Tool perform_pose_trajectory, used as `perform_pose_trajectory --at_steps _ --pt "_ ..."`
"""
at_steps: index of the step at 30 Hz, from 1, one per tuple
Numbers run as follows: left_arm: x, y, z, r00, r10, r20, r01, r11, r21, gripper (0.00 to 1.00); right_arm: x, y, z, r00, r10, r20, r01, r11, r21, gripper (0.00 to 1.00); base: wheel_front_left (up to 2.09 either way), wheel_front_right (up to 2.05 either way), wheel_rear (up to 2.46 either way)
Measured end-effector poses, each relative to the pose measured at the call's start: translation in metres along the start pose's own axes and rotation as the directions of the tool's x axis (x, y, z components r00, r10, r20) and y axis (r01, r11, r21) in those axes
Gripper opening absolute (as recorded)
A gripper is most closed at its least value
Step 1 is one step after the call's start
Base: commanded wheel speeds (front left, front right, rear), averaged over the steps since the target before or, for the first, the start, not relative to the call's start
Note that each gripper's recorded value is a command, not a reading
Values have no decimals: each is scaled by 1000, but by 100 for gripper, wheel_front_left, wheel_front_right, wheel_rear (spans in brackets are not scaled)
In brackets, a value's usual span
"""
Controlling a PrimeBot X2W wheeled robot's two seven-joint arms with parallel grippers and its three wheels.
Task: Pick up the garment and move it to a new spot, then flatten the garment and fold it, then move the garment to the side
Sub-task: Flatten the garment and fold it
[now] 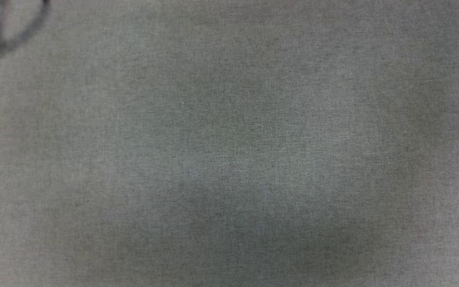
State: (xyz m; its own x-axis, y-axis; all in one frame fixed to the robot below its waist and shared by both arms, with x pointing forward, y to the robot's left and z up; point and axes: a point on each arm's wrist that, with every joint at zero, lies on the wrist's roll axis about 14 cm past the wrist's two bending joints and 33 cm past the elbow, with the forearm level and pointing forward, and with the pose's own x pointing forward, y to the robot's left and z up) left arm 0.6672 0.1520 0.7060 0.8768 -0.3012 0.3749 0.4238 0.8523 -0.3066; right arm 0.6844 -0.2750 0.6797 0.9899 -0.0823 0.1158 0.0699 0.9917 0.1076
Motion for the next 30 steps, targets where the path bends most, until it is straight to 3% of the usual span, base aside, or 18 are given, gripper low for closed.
perform_pose_trajectory --at_steps 3,7,11,16,22,30 --pt "-25 11 -35 997 33 -68 -38 997 -68 0 -10 1 -41 996 12 -86 -16 998 -53 0 0 0 0" --pt "-64 10 -77 990 37 -137 -60 983 -172 0 -30 -1 -95 981 29 -194 -38 998 -43 0 0 0 0" --pt "-122 -2 -131 966 25 -256 -94 960 -263 0 -68 -16 -154 942 28 -334 -36 999 -16 0 0 0 0" --pt "-187 -16 -166 933 17 -360 -140 938 -318 0 -123 -27 -201 886 63 -460 -59 998 22 0 0 0 0" --pt "-249 -42 -179 892 -23 -451 -152 925 -348 0 -186 -37 -216 830 106 -548 -90 994 57 0 0 0 0" --pt "-306 -59 -174 859 -31 -511 -180 916 -359 0 -257 -49 -212 786 115 -608 -70 993 97 0 0 0 0"
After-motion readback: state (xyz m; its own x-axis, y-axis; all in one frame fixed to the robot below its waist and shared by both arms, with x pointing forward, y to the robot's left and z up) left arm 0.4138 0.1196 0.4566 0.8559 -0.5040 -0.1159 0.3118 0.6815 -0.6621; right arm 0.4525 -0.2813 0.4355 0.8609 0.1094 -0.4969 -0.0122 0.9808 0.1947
